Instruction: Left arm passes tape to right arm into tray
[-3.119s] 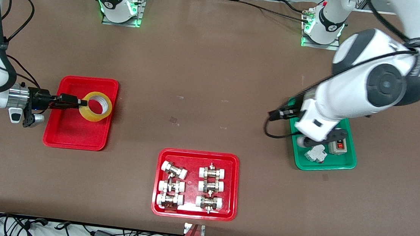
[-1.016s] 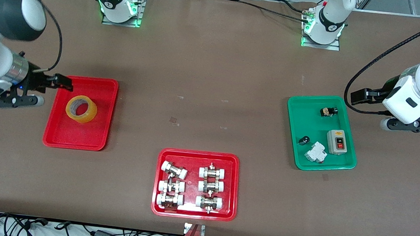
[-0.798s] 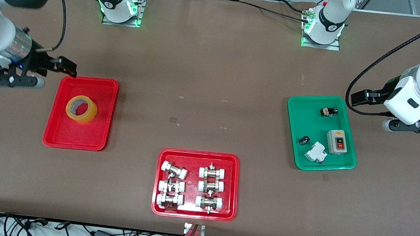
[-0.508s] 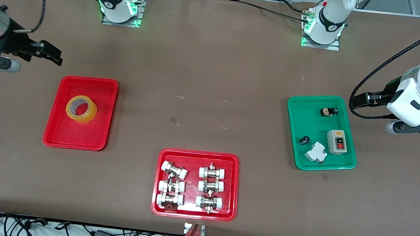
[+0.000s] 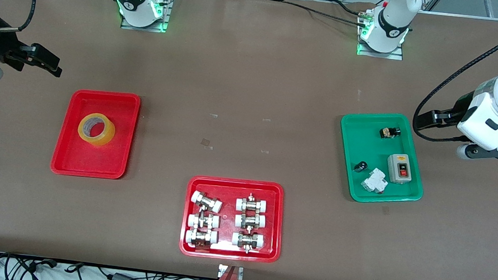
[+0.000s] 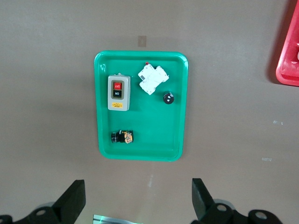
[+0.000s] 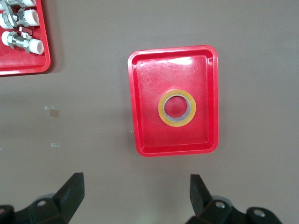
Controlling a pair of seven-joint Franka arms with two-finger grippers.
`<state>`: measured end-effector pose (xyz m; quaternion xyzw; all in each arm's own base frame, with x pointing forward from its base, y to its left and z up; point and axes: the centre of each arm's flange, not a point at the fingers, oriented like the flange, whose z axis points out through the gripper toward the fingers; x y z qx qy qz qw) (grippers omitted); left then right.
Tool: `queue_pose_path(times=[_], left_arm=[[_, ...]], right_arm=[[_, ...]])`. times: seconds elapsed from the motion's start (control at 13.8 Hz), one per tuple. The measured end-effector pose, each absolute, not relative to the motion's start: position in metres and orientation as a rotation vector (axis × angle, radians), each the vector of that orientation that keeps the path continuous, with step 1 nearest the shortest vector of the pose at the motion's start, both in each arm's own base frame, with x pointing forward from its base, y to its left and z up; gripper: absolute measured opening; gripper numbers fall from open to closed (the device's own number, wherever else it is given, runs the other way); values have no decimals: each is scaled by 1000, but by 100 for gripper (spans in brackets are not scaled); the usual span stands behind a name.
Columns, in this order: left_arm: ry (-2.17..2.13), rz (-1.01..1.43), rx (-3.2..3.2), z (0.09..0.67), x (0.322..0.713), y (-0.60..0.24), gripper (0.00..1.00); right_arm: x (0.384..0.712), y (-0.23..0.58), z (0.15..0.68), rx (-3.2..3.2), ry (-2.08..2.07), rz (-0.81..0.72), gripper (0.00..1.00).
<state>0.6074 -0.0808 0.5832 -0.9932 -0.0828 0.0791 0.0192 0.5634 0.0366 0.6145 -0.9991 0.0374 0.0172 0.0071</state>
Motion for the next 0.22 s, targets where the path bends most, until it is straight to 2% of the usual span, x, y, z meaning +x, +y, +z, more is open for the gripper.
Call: queue_pose_path(times=[0.22], left_arm=[[-252,235,-3086,584,608,-83,100]], right_arm=[[564,37,616,-3124,116,47,100]])
